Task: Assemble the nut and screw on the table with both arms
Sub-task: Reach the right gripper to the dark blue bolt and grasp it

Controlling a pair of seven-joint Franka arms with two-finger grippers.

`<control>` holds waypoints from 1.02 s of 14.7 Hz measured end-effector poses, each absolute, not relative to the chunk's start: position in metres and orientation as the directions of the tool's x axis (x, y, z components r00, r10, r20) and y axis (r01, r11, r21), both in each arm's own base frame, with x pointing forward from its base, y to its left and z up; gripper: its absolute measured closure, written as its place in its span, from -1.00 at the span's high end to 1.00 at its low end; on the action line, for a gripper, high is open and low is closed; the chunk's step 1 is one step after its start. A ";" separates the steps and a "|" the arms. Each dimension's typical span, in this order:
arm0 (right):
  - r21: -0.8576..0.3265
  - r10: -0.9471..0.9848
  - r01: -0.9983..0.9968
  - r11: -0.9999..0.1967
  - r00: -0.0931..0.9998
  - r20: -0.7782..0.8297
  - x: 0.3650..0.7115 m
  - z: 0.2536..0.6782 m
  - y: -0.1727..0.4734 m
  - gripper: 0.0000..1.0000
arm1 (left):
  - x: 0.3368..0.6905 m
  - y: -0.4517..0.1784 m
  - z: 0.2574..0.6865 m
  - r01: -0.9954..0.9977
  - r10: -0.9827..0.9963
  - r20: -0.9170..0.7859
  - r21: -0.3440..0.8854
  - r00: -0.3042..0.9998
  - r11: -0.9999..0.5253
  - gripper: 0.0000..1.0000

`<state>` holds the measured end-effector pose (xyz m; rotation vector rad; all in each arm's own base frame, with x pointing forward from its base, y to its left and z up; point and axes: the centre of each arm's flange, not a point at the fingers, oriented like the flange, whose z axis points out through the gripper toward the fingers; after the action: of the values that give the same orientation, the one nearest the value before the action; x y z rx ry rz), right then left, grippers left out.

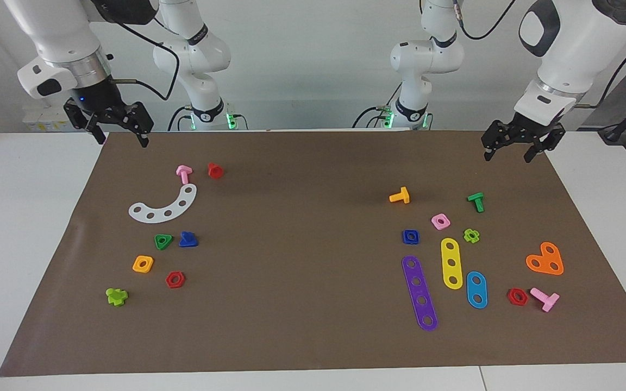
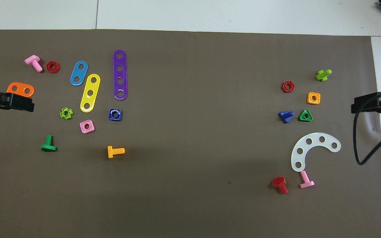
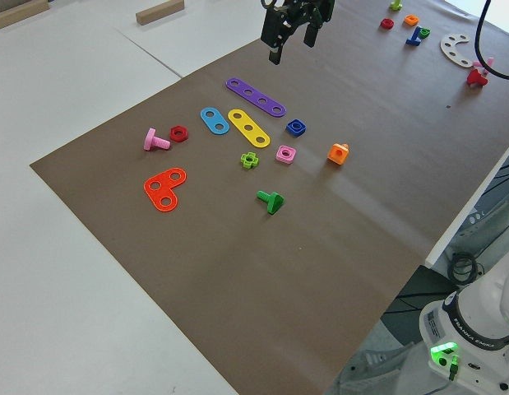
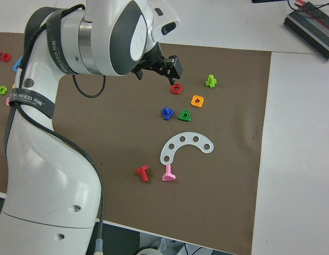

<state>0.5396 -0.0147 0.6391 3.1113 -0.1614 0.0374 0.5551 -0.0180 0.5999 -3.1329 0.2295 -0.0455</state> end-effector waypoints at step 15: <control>0.021 -0.035 -0.036 -0.999 0.999 0.031 0.553 0.530 0.020 1.00 | 0.558 -0.022 0.618 -0.149 -0.147 0.081 0.014 0.986 -0.989 1.00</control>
<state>0.5527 0.0199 0.5302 3.1192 -0.0559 0.0473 0.5579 -0.0222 0.6175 -3.1506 0.2344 -0.1258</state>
